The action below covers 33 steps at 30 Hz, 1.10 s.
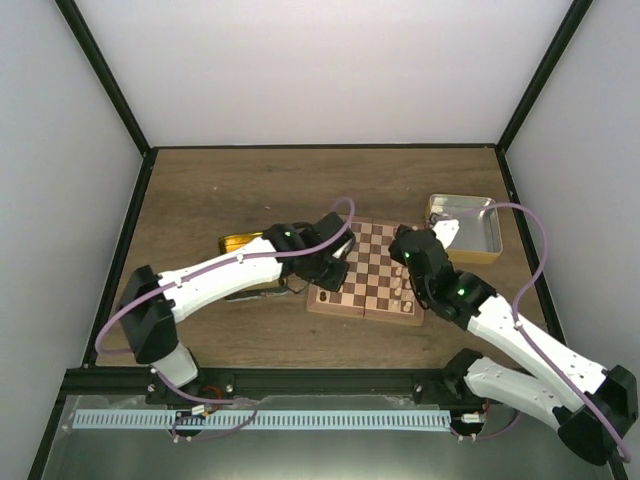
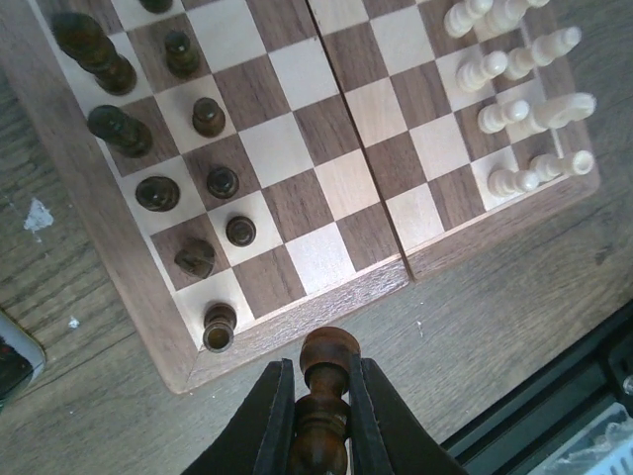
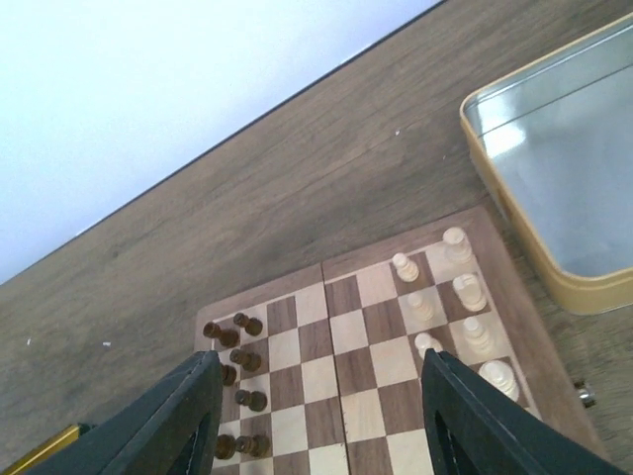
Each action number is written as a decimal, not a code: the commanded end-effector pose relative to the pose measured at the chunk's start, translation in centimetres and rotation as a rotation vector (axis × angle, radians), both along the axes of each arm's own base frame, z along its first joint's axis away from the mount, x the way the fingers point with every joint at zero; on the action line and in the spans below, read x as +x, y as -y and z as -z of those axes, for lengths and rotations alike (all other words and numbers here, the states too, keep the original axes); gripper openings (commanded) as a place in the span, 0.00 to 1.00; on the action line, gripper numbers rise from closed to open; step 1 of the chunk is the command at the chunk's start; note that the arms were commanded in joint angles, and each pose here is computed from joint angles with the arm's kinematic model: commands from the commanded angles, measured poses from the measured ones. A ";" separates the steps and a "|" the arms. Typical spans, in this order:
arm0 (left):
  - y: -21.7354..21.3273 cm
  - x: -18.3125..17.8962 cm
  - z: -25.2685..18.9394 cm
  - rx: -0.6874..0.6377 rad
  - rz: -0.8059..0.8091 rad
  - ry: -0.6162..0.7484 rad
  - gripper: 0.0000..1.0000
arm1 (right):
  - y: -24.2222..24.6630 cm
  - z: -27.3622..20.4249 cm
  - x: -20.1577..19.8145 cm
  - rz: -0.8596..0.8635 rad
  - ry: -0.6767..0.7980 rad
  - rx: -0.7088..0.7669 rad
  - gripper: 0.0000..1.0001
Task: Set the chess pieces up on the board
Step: Place the chess piece on the chessboard.
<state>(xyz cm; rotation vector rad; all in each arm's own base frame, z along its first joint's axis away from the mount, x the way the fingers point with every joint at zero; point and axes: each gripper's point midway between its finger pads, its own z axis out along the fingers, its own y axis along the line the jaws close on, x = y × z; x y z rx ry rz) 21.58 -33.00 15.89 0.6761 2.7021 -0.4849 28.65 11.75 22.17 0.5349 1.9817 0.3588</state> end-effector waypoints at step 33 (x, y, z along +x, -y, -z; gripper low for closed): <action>5.0 0.7 8.9 0.323 0.041 -0.159 0.34 | 8.1 -3.0 -4.0 0.228 0.143 0.001 0.59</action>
